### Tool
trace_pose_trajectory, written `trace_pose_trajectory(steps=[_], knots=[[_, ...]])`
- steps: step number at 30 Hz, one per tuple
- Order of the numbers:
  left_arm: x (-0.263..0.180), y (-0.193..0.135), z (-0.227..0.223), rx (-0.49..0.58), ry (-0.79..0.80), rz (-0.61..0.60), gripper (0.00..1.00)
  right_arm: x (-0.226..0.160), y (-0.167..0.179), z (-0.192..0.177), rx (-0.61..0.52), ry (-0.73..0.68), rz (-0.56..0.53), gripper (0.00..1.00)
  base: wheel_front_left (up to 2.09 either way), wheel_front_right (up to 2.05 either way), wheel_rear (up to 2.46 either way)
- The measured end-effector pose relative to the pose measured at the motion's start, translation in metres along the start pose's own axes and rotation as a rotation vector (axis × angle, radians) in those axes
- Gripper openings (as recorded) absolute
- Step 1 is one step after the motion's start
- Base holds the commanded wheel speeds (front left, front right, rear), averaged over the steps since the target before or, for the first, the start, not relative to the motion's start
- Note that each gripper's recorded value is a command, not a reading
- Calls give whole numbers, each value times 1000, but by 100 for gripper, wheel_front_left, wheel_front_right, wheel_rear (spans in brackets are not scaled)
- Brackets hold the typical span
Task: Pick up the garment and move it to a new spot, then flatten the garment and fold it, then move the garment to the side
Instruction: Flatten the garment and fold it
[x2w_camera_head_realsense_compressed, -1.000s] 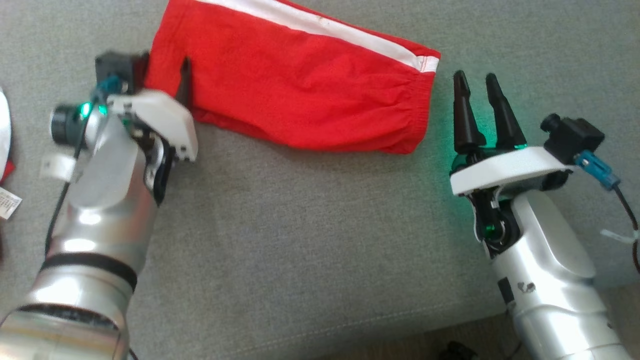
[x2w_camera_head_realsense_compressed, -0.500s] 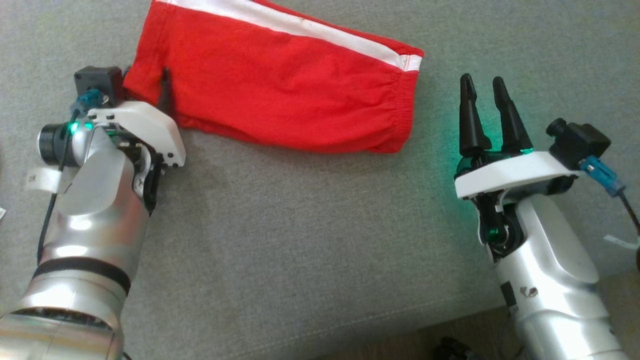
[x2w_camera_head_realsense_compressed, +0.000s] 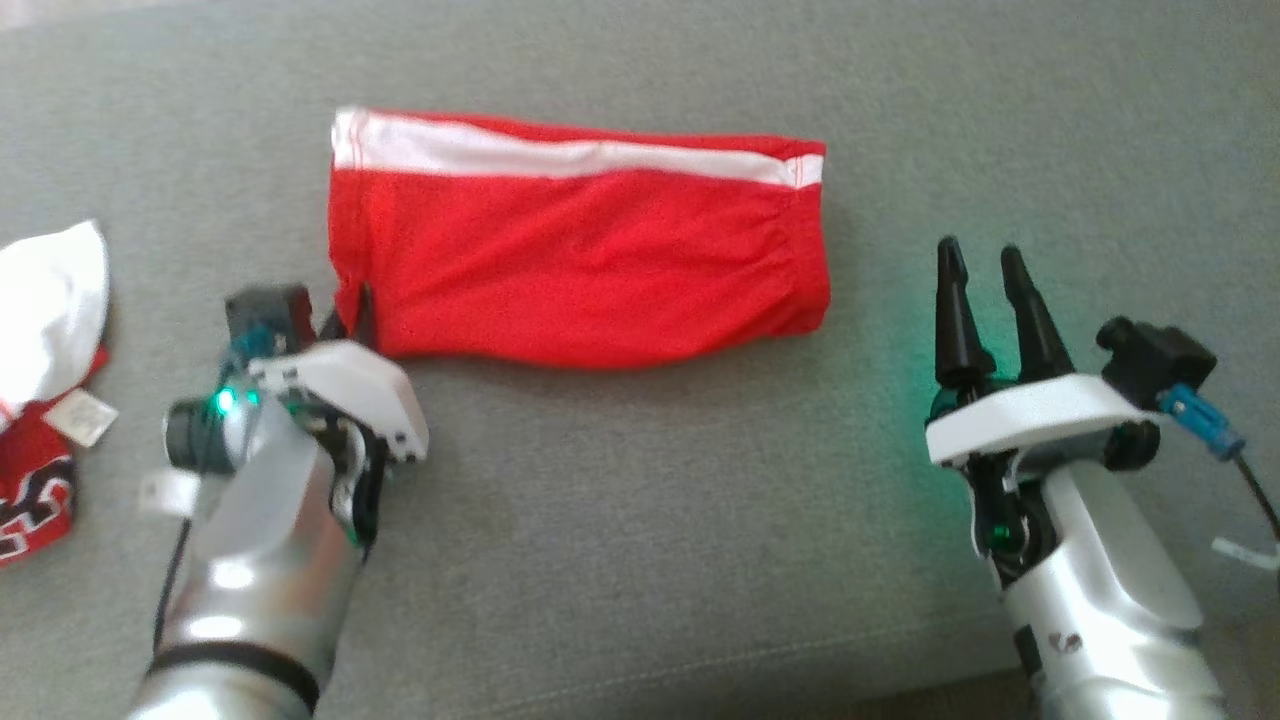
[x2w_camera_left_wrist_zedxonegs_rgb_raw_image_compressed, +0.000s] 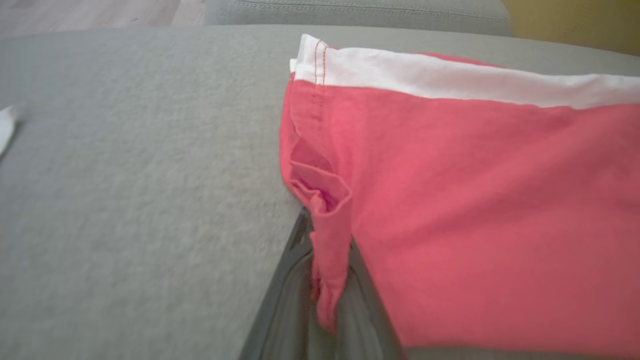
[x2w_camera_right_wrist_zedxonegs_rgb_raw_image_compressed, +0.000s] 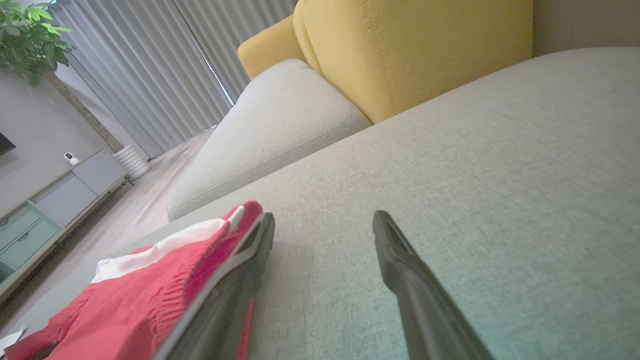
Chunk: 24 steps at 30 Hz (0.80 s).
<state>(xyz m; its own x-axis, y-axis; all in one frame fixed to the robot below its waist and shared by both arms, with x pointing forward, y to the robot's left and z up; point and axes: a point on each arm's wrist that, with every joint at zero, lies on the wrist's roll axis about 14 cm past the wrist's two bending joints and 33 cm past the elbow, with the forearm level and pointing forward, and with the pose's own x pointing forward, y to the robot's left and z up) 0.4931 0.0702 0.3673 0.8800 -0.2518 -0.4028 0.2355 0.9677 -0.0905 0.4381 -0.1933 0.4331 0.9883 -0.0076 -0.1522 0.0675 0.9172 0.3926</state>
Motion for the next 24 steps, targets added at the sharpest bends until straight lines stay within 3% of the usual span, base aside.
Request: trace_pose_trajectory(steps=[10,11,12,13,14,24], knots=[[-48,17,-18,-75,-22,96,0,-2,27,-11,-17,29,73,100,0,0,0],[-50,18,-17,-77,-29,103,42,-1,29,-12,-18,33,79,100,0,0,0],[-52,19,-17,-75,-31,104,66,0,31,-14,-18,37,84,100,0,0,0],[-53,19,-18,-73,-34,105,69,0,33,-16,-18,41,88,100,0,0,0],[-55,19,-17,-71,-41,104,96,1,34,-18,-19,46,92,100,0,0,0],[-63,26,30,-36,-221,135,100,7,56,-30,-13,81,155,100,0,0,0]])
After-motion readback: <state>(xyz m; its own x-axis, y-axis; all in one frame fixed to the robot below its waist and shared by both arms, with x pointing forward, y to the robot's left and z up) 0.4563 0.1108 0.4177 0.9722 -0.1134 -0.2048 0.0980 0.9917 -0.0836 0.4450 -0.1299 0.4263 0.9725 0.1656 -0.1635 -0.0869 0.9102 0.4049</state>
